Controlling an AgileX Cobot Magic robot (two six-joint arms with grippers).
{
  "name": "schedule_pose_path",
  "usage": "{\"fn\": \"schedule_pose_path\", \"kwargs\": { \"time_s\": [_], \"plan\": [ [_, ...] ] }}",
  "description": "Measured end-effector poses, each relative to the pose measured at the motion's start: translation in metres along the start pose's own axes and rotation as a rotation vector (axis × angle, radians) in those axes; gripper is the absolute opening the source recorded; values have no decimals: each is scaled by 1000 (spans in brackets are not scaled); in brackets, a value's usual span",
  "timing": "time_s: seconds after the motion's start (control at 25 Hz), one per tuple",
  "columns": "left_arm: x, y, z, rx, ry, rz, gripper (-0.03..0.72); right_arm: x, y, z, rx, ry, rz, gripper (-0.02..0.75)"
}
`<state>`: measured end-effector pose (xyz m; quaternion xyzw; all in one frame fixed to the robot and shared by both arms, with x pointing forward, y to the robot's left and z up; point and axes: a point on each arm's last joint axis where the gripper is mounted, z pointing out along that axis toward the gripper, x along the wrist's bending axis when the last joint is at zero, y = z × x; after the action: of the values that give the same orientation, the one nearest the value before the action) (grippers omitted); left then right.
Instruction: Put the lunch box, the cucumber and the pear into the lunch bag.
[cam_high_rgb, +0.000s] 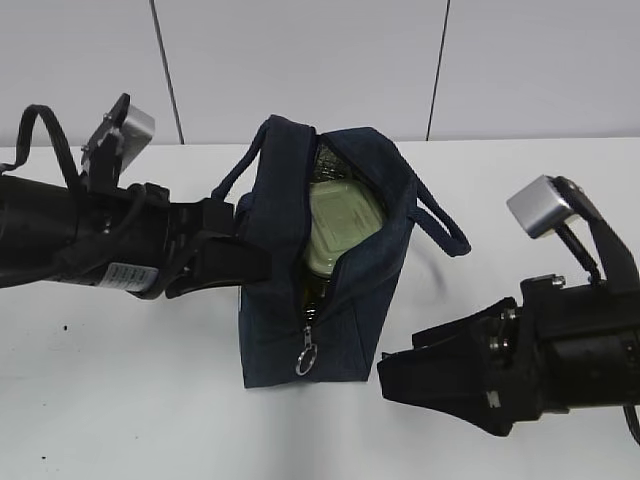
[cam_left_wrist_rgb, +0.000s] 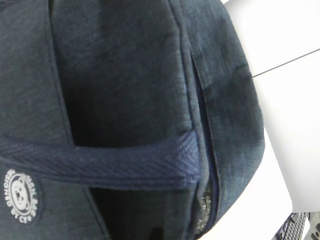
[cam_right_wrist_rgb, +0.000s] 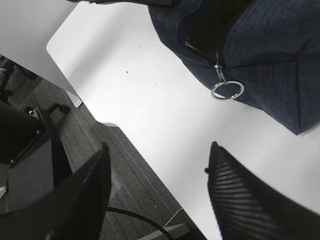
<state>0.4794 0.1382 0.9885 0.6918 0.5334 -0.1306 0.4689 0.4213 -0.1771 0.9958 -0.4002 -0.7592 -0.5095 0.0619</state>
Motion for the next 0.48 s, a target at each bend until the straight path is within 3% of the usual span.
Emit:
{"fn": "schedule_pose_path", "kwargs": {
  "time_s": [0.32,0.48],
  "plan": [
    [1,-1,0,8,8,14,5,0,7,0,-81,7,81,475],
    [1,0,0,5,13,14,118,-3,6,3,-73,9,84,475]
  ]
}}
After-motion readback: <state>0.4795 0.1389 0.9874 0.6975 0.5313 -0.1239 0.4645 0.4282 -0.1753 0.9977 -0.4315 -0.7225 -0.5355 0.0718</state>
